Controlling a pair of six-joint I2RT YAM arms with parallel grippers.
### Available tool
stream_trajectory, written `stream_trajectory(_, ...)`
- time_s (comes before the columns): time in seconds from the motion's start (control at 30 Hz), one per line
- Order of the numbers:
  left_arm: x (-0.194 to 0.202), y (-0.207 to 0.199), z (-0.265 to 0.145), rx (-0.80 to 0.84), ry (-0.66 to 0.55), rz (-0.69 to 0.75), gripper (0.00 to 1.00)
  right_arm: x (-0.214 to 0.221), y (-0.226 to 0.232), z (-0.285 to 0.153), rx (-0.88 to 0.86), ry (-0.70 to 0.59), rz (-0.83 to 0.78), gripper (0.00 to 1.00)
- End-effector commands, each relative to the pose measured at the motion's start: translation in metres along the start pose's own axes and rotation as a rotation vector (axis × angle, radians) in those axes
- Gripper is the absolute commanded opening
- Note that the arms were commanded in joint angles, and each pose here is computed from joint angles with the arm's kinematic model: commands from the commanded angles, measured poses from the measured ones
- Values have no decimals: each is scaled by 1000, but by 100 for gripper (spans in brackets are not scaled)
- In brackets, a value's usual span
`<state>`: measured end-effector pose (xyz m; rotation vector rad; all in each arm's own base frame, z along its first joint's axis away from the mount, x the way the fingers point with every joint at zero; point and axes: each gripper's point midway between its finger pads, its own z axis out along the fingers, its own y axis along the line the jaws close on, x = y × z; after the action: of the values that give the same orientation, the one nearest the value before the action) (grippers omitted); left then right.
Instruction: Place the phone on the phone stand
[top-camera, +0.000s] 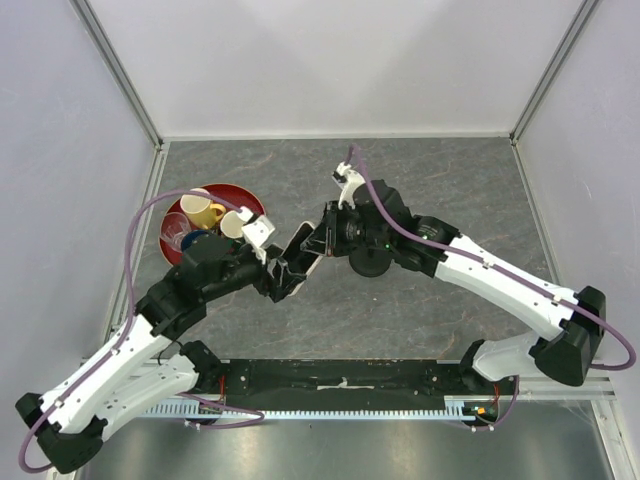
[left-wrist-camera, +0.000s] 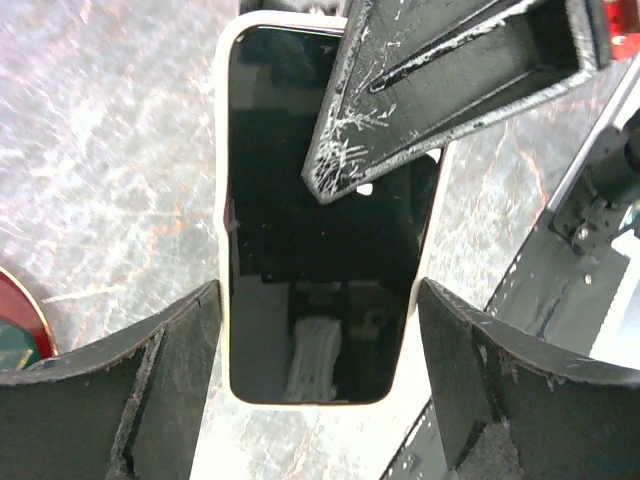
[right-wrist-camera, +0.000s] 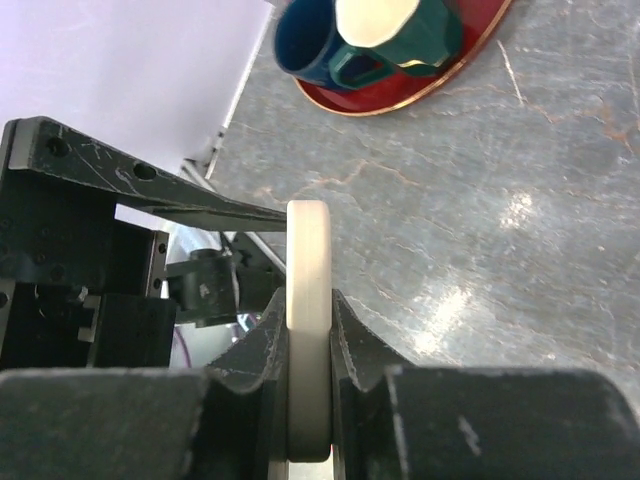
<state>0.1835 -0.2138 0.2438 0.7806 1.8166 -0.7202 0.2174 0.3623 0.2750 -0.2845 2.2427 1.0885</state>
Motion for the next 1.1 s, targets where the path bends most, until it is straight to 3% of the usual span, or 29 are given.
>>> stream_trajectory(0.0, -63, 9, -33, -94, -287, -6, 82, -31, 1, -21, -95, -114, -42, 0)
stream_trajectory(0.23, -80, 67, -96, -474, -534, -139, 82, -62, -8, -57, -169, -245, 36, 0)
stream_trajectory(0.3, -74, 79, -108, -558, -559, -179, 82, -57, -7, -59, -223, -208, 71, 0)
stream_trajectory(0.4, -68, 97, -129, -684, -592, -225, 83, -60, 9, -68, -398, -177, 126, 0)
stream_trajectory(0.43, -67, 100, -133, -711, -596, -230, 83, -73, 20, -77, -475, -224, 117, 0)
stream_trajectory(0.63, -66, 100, -129, -705, -586, -242, 83, -83, 53, -118, -762, -211, 142, 0)
stream_trajectory(0.7, -66, 99, -127, -700, -582, -246, 82, -78, 55, -127, -840, -159, 217, 0)
stream_trajectory(0.73, -67, 99, -127, -695, -583, -245, 83, -86, 64, -147, -933, -216, 168, 0)
stream_trajectory(0.8, -67, 99, -126, -695, -580, -241, 83, -86, 63, -157, -1010, -189, 251, 0)
stream_trajectory(0.83, -66, 98, -125, -690, -576, -238, 83, -87, 67, -170, -1064, -223, 204, 0)
stream_trajectory(1.07, -66, 94, -113, -653, -537, -216, 83, -94, 53, -167, -1026, -250, 215, 0)
